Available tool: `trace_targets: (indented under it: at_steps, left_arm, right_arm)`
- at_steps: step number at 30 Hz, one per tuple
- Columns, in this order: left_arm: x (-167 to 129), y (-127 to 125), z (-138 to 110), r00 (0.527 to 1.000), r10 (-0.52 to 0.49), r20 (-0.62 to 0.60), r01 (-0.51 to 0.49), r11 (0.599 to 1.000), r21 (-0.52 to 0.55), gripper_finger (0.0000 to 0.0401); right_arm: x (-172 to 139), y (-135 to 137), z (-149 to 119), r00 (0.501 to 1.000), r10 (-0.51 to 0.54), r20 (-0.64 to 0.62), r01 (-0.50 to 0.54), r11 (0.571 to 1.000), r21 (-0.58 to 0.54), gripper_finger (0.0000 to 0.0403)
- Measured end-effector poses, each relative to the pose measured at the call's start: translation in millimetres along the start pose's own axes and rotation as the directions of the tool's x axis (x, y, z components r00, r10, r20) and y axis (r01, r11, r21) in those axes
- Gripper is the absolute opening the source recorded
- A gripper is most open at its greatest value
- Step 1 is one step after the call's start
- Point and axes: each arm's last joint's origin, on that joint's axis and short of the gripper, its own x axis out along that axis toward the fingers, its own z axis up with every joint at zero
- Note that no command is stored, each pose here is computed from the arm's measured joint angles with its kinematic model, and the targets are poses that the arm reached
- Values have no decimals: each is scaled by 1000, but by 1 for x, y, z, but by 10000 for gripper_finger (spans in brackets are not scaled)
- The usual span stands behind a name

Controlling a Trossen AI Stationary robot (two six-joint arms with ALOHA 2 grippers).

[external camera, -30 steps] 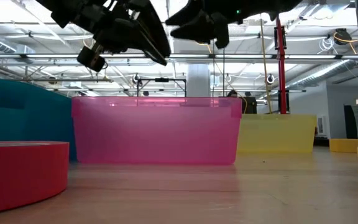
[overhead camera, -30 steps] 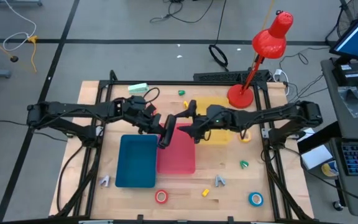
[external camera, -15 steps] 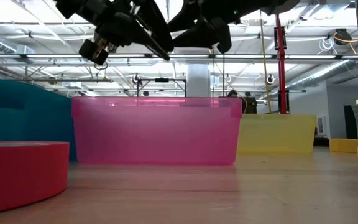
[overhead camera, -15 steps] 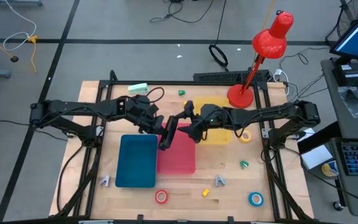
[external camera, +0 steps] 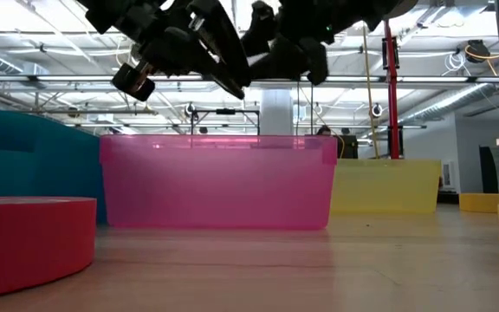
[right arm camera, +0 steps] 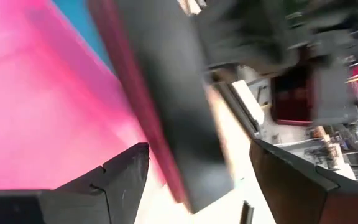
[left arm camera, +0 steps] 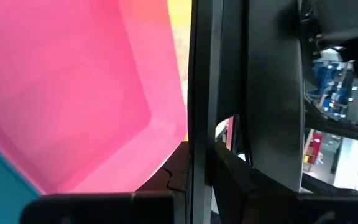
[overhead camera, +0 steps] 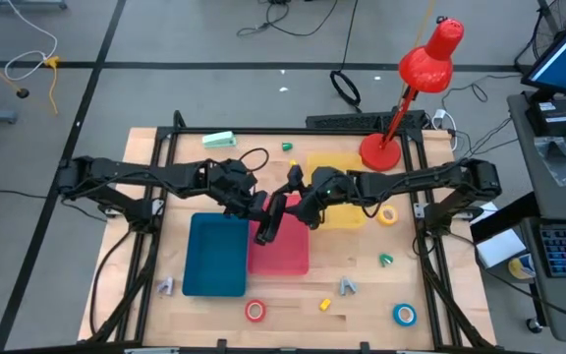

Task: Pick and place Stapler, Stapler remover, tape
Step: Put the black stapler into the yellow bin

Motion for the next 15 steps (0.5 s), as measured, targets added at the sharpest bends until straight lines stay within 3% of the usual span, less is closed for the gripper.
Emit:
trace_targets:
  at_steps: [8,15]
  left_arm:
    - [6,0,-3,1000,0,-1,0,1000,-1,38]
    - [7,1,-3,1000,6,-4,-6,1000,1,38]
  right_arm:
    - [14,8,-5,1000,22,-10,-22,1000,3,266]
    - [14,11,-7,999,43,-24,-42,999,33,206]
